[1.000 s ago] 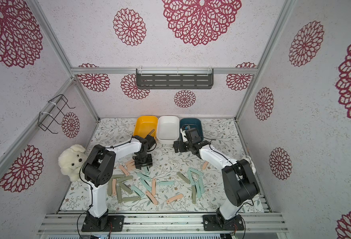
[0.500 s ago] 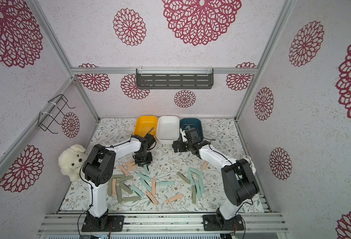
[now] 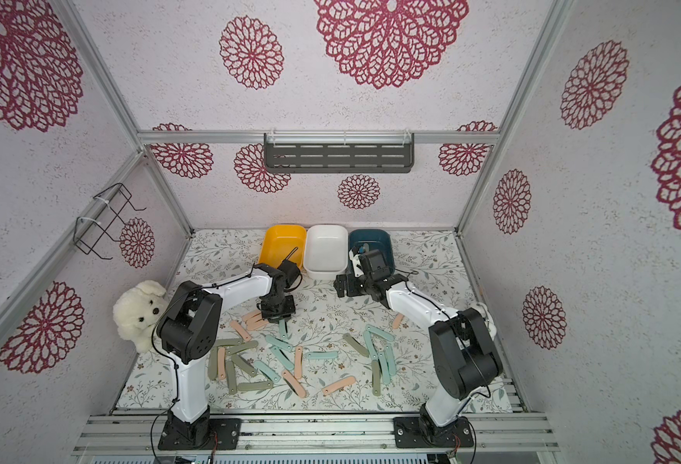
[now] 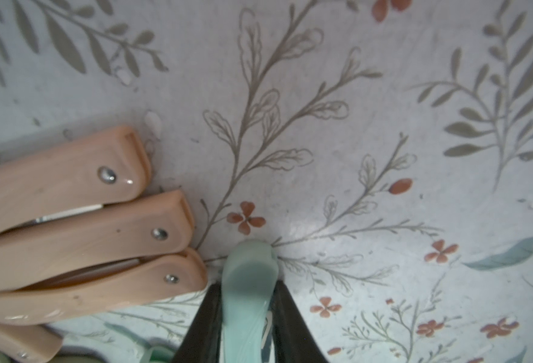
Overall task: Place the fruit knives into the storage box by color
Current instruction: Pick up the fruit knife from the center of the board.
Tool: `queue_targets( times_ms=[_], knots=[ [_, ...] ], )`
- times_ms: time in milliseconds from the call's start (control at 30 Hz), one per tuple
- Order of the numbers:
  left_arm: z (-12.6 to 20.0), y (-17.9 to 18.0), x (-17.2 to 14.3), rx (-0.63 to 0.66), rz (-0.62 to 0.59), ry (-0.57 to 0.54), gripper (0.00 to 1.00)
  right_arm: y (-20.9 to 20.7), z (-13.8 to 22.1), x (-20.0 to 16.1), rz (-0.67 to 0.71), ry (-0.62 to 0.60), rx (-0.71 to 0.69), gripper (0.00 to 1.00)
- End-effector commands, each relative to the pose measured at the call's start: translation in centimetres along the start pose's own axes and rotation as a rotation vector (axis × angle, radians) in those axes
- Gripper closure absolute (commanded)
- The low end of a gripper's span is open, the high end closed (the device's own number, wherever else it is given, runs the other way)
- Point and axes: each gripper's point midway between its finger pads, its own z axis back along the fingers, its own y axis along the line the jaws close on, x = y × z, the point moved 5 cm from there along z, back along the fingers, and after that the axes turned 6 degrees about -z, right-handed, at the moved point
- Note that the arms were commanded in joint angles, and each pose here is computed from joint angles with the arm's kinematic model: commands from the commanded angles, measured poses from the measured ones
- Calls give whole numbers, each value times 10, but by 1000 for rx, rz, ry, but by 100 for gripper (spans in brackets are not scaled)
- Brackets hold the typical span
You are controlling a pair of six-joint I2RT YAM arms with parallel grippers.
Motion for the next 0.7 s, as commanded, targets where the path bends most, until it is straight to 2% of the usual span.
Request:
queue_targets(
  times_ms=[0,333,667],
  knots=[
    [1,-1,1,-18,-10,-25,80,3,8,7,-15,-36,11,1],
    [15,-9,11,-61,-10,-90,81,1,9,4,-24,-36,-6,1],
    [15,-12,19,-56,-6,-100,82,1,9,3,-26,-40,-7,1]
  ],
)
